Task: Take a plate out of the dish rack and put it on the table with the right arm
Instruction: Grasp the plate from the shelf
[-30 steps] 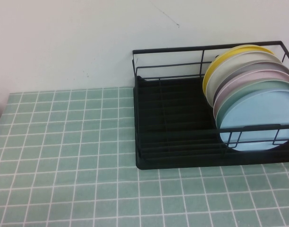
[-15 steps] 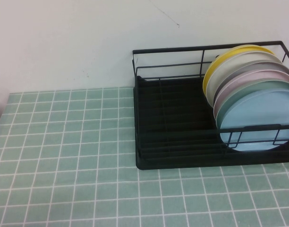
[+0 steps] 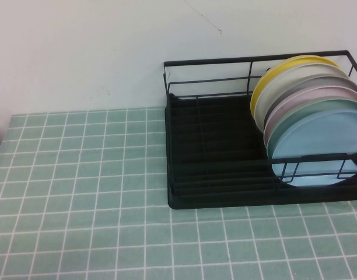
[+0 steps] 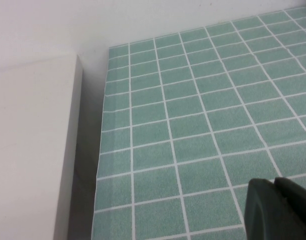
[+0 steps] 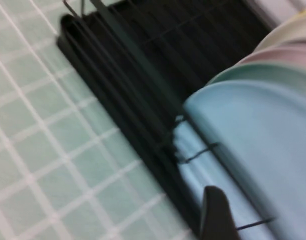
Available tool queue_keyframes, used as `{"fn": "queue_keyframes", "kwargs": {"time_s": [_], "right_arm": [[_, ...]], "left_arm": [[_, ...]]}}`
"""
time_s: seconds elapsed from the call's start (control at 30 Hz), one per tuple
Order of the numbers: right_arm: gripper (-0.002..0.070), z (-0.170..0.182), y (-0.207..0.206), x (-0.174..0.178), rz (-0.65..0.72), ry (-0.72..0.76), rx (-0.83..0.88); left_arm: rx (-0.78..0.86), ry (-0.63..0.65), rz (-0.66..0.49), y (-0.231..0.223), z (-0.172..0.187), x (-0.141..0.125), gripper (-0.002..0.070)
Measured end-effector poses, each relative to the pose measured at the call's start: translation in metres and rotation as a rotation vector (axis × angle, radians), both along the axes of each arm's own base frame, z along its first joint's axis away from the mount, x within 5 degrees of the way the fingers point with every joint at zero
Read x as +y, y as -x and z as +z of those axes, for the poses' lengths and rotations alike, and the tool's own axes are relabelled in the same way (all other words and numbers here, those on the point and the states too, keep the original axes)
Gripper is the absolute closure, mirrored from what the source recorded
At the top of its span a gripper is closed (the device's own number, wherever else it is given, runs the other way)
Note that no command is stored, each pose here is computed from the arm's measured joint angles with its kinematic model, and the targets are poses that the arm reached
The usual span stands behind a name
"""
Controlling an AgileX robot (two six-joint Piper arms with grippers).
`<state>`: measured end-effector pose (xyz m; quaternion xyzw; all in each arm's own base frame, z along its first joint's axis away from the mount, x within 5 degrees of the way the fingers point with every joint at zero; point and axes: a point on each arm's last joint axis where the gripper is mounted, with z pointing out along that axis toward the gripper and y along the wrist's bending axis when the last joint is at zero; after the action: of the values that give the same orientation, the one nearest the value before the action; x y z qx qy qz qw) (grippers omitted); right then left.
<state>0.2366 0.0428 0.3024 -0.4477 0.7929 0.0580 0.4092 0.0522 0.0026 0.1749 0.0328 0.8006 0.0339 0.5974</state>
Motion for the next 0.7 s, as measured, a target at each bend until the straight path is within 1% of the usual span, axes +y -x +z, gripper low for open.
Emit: {"fn": "queue_keyframes", "kwargs": {"time_s": [0.1,0.2,0.3,0.4,0.7], "right_arm": [[0.0282,0.005,-0.004,-0.002,0.043,0.083,-0.095],[0.0277,0.008,-0.011,-0.006,0.041,0.15,-0.18],[0.0276,0.006,-0.02,-0.009,0.042,0.205,-0.229],[0.0275,-0.001,-0.032,-0.01,0.064,0.242,-0.228],[0.0274,-0.02,-0.064,-0.011,0.092,0.274,-0.184]], "left_arm": [[0.0,0.0,0.0,0.0,0.0,0.0,0.0678],[0.0,0.0,0.0,0.0,0.0,0.0,0.0678],[0.0,0.0,0.0,0.0,0.0,0.0,0.0678],[0.0,0.0,0.0,0.0,0.0,0.0,0.0678],[0.0,0.0,0.0,0.0,0.0,0.0,0.0678]]}}
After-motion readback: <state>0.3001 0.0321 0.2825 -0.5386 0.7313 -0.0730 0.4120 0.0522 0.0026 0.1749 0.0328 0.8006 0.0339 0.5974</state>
